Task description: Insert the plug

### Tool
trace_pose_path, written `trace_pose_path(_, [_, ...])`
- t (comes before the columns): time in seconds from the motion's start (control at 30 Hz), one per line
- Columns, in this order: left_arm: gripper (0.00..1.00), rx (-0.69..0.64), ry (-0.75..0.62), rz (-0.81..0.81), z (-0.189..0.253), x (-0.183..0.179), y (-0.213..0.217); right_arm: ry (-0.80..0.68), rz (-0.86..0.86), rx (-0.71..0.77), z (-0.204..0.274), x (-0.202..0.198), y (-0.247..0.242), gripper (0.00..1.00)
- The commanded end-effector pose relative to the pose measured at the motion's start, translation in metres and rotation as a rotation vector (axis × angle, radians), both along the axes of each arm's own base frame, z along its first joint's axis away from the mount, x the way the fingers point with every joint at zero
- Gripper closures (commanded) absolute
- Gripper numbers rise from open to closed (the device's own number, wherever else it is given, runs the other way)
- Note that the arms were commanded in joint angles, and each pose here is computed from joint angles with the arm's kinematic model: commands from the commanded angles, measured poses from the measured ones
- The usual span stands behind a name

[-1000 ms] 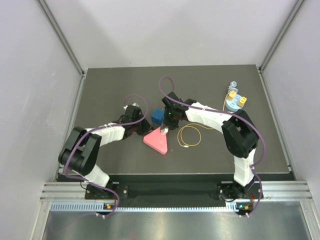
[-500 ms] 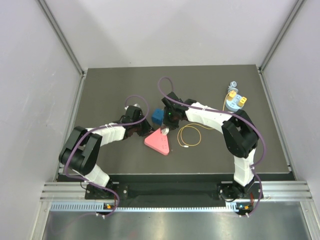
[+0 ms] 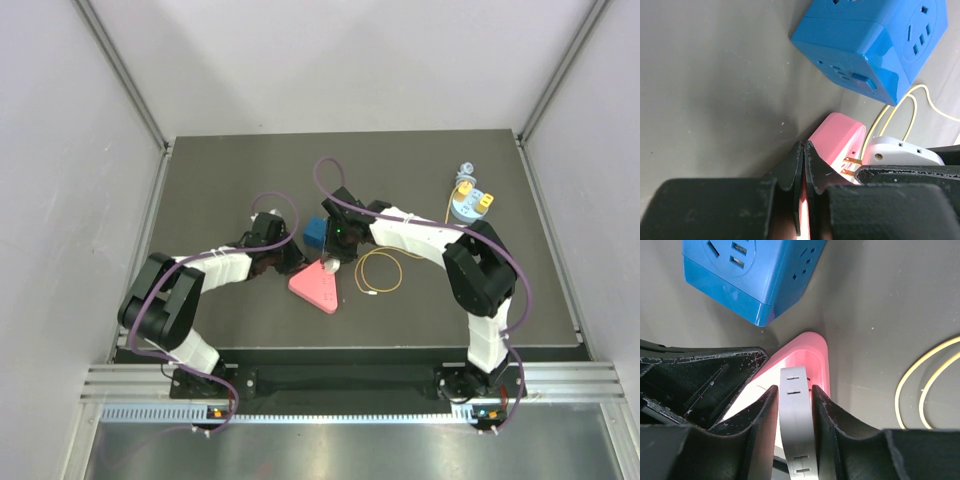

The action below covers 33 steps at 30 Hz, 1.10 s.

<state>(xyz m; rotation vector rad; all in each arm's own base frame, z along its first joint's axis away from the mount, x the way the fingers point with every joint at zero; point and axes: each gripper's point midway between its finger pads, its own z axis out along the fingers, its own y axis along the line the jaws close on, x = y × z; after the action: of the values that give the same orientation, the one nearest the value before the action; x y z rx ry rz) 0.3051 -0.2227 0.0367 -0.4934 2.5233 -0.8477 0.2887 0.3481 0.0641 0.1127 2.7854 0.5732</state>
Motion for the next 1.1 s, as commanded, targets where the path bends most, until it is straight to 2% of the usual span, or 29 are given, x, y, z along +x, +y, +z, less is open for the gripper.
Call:
trace_pose_path(0.0, [0.94, -0.006, 0.003, -0.027, 0.0, -0.007, -0.003, -0.056, 0.018, 0.041, 0.027, -0.001, 0.006, 0.68])
trace_pose_path(0.33, [0.95, 0.002, 0.004, -0.03, -0.001, -0.007, -0.002, -0.074, 0.007, 0.052, 0.038, -0.006, 0.002, 0.66])
trace_pose_path(1.07, [0.95, -0.003, 0.005, -0.034, 0.0, -0.008, -0.002, -0.064, 0.037, 0.063, 0.022, -0.011, 0.013, 0.66])
